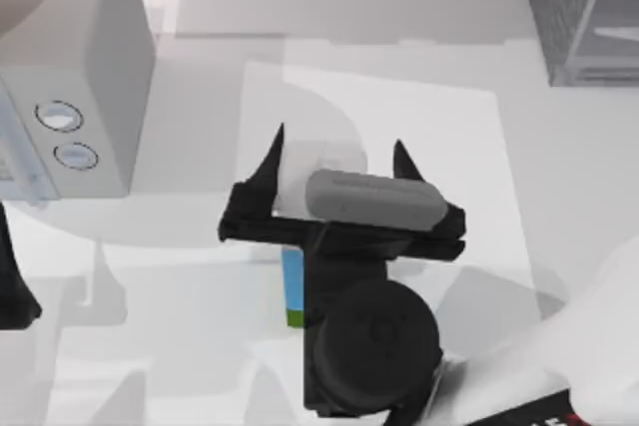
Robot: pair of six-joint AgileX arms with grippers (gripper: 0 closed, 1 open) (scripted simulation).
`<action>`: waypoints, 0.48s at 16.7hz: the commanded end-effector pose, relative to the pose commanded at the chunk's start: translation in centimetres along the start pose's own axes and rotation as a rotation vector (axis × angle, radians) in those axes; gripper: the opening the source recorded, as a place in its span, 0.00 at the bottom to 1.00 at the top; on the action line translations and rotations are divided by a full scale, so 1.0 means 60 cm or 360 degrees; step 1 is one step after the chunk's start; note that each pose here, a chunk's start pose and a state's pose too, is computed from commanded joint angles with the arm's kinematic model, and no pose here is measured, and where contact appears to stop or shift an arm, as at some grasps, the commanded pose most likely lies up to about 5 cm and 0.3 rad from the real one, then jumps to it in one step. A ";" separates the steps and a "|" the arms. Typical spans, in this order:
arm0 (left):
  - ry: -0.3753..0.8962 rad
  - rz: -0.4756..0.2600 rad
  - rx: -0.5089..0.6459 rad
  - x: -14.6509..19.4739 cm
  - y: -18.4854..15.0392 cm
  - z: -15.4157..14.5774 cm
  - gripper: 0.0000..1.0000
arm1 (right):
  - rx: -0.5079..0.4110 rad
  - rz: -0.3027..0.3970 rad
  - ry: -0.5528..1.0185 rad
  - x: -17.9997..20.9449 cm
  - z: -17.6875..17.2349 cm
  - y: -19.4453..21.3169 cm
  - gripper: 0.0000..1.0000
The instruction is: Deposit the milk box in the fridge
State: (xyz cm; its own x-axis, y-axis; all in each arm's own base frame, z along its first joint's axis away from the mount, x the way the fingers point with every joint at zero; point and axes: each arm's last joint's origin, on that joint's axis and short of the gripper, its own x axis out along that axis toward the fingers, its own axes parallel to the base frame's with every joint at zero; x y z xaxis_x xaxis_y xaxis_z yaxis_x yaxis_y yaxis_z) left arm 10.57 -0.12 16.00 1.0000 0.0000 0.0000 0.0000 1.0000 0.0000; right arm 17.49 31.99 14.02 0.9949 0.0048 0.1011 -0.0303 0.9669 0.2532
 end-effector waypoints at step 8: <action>0.0000 0.0000 0.0000 0.000 0.000 0.000 1.00 | -0.0408 -0.0045 0.0159 -0.084 -0.147 -0.012 1.00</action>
State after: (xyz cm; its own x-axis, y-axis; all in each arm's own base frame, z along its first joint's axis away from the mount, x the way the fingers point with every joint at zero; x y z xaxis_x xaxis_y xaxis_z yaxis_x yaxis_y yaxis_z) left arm 10.57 -0.12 16.00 1.0000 0.0000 0.0000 0.0000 1.0000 0.0000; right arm 13.35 33.50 4.81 0.9999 -0.0100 -0.0013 0.0100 0.9999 0.0015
